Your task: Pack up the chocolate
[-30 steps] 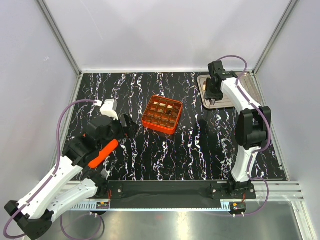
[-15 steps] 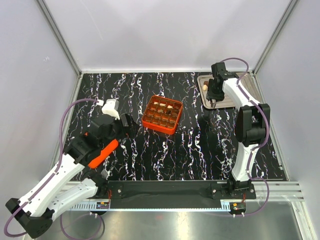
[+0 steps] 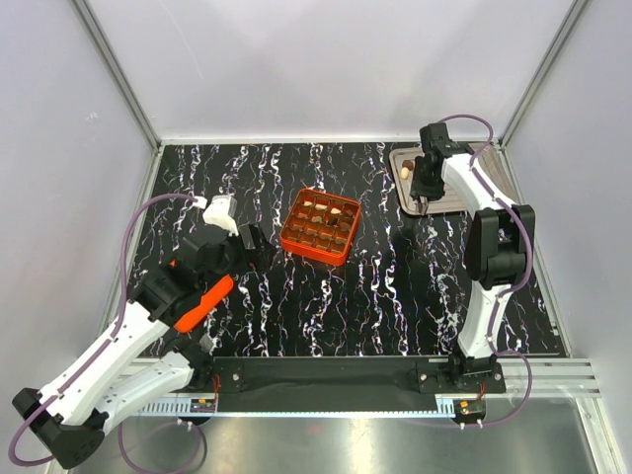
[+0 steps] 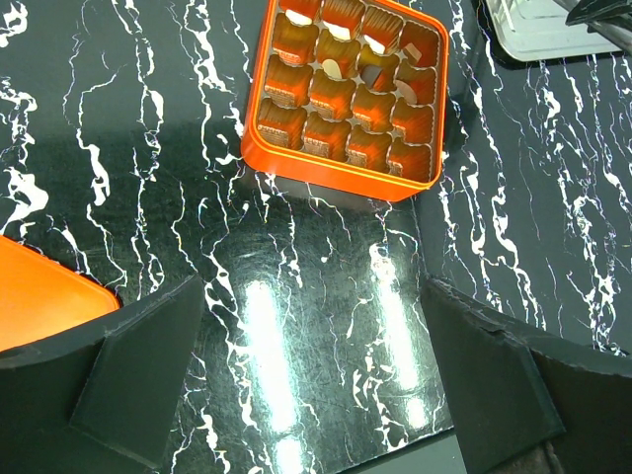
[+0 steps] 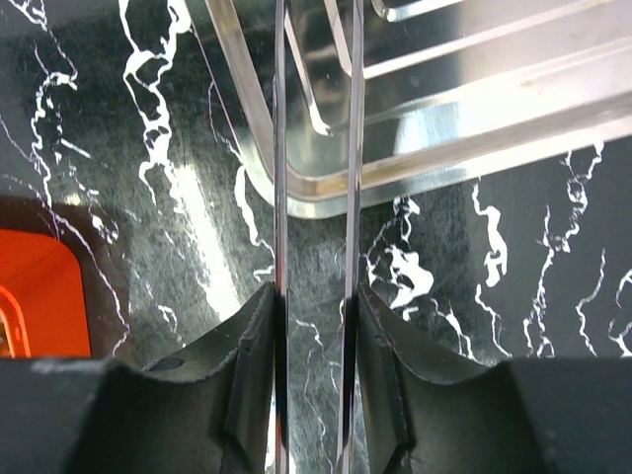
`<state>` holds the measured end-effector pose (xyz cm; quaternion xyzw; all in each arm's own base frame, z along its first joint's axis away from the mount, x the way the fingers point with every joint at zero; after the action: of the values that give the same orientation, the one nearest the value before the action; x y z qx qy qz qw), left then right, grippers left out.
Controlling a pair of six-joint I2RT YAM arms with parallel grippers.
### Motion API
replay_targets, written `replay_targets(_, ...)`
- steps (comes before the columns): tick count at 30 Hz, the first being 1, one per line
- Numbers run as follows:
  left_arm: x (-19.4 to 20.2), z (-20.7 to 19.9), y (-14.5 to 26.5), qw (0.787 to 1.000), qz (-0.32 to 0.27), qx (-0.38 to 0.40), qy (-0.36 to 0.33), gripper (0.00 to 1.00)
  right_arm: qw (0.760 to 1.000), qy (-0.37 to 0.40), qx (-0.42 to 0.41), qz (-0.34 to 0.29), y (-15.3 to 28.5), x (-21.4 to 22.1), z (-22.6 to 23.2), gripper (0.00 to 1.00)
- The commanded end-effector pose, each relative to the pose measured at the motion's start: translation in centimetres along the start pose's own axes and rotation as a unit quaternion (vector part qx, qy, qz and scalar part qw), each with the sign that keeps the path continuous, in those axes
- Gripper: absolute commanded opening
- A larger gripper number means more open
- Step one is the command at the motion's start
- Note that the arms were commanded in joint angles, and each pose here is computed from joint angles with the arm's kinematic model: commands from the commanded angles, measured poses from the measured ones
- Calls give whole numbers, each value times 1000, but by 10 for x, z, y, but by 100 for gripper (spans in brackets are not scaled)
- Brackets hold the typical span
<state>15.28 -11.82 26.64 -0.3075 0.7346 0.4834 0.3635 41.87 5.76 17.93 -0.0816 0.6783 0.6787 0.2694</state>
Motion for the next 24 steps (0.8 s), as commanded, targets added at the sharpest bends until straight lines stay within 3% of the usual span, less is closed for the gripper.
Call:
replay_targets(1,-21,-7,4,999,-42,10,-2,99,999,-2,-24,-44,46,-19,-1,39)
replay_targets(10,-20,-8,5,999,-43,21,2,99,998,-2,-39,-53,81,-5,-9,38)
replay_targets(14,-22,-8,6,999,-47,21,4,99,994,-6,-82,-68,106,-3,-1,37)
replay_targets(24,-29,-3,18,998,-68,-1,11,99,967,85,-235,-55,156,52,123,37)
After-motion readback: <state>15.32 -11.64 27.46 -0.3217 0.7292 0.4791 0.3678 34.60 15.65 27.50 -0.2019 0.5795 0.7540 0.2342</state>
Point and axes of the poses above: each gripper's point midway between its finger pads, its own y axis back along the fingers, its own z axis along the line the jaws close on, x = y × z, the point moved 9 cm from there along y, back along the fingers, and after that the axes turned 5 degrees about -y, right-handed, at the moved point
